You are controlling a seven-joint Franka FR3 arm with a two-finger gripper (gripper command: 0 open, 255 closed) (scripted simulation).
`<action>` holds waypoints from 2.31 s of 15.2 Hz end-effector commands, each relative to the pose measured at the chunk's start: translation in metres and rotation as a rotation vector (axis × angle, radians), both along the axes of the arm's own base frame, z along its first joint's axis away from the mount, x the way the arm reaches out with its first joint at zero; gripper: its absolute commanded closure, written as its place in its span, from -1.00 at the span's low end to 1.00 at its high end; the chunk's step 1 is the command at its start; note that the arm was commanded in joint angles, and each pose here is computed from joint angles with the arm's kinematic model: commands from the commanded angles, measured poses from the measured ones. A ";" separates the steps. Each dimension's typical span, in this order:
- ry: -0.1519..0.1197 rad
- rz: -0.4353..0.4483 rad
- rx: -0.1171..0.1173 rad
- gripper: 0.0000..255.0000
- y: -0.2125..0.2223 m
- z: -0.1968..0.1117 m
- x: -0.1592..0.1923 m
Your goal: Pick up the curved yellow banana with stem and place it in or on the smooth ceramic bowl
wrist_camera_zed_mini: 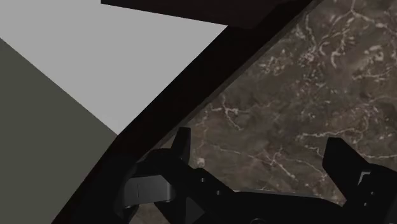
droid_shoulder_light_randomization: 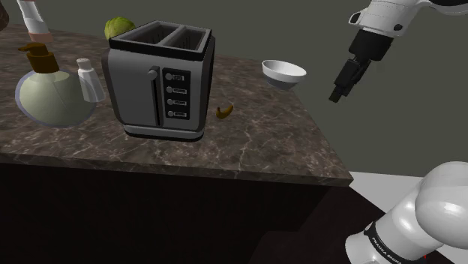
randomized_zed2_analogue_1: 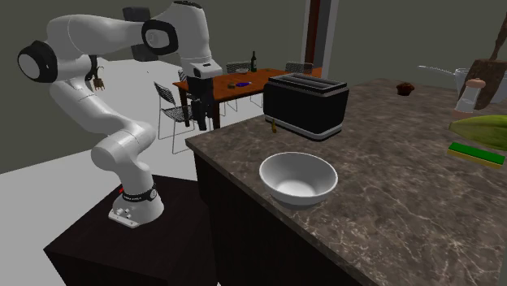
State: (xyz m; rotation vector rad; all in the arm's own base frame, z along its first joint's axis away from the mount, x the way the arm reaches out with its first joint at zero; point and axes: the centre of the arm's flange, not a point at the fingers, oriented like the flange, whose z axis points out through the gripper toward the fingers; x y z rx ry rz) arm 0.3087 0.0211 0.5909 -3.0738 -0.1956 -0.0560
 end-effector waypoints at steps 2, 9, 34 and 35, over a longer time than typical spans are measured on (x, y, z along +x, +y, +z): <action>0.000 0.017 -0.013 -1.00 0.011 -0.001 0.010; 0.001 0.136 -0.102 -1.00 0.089 -0.012 0.075; 0.004 0.405 -0.306 -1.00 0.276 -0.103 0.189; 0.004 0.405 -0.306 -1.00 0.276 -0.103 0.189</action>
